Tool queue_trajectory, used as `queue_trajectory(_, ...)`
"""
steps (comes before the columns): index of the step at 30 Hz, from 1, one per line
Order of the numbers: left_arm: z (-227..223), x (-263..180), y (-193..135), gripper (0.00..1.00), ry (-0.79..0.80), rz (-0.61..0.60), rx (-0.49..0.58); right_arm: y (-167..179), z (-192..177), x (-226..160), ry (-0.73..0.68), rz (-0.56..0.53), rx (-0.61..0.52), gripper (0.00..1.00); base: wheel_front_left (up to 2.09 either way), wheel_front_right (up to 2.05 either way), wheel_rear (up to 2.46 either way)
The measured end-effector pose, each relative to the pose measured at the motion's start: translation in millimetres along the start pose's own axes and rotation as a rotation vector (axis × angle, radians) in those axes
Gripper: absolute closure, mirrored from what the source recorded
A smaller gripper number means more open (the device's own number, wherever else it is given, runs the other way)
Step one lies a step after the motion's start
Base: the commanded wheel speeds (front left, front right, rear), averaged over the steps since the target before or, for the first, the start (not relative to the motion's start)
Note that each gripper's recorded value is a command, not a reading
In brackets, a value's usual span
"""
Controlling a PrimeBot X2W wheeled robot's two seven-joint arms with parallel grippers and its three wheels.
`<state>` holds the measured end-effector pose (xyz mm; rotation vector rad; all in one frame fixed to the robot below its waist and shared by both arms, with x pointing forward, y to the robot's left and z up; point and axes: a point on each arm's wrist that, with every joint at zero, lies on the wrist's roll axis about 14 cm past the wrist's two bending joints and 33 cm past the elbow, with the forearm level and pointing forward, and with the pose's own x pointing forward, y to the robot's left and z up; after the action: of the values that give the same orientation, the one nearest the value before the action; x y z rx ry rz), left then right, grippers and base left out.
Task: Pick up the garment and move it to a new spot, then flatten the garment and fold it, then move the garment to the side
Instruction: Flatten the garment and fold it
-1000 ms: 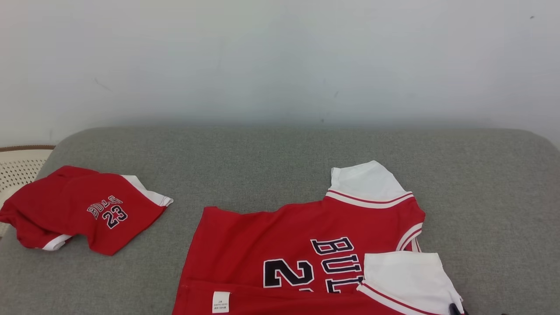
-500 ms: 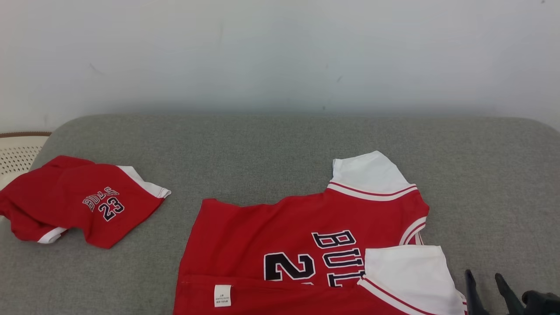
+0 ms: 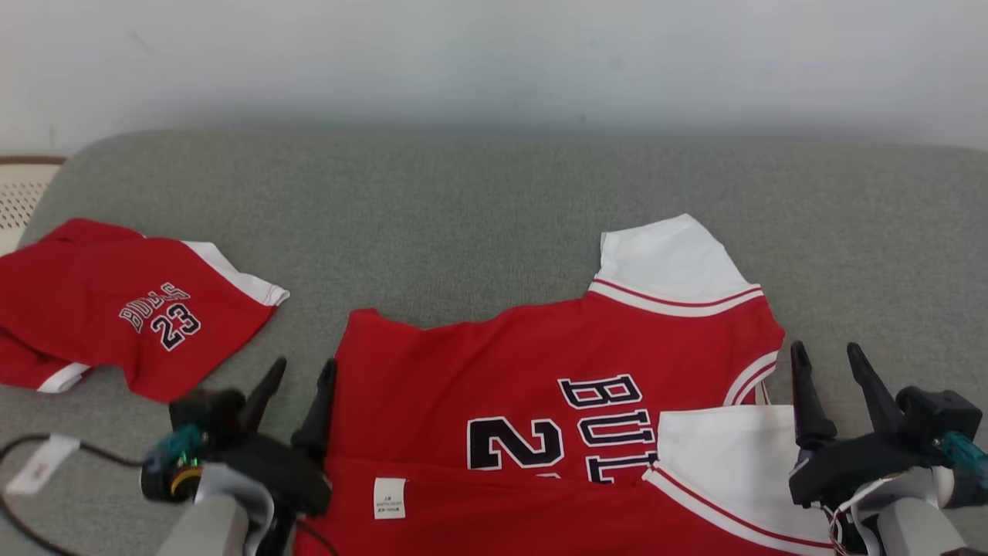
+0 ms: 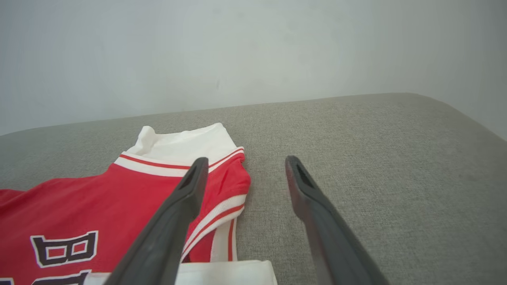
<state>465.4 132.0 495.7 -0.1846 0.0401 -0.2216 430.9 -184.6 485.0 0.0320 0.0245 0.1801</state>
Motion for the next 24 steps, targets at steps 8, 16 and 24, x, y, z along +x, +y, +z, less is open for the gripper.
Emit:
queue_trajectory(8, -11, 44, 11, 0.0, 0.077, 0.004, 0.083, 3, -23, 12, 0.054, 0.013, 0.023, 0.0, 0.0, 0.0, 0.0)
queue_trajectory(16, -33, 75, 6, 0.0, 0.156, -0.014, 0.151, -15, -27, 16, 0.059, -0.028, 0.023, 0.0, 0.0, 0.0, 0.0)
queue_trajectory(24, -52, 92, -4, 0.0, 0.199, -0.043, 0.174, -27, -34, 14, 0.074, -0.06, 0.023, 0.0, 0.0, 0.0, 0.0)
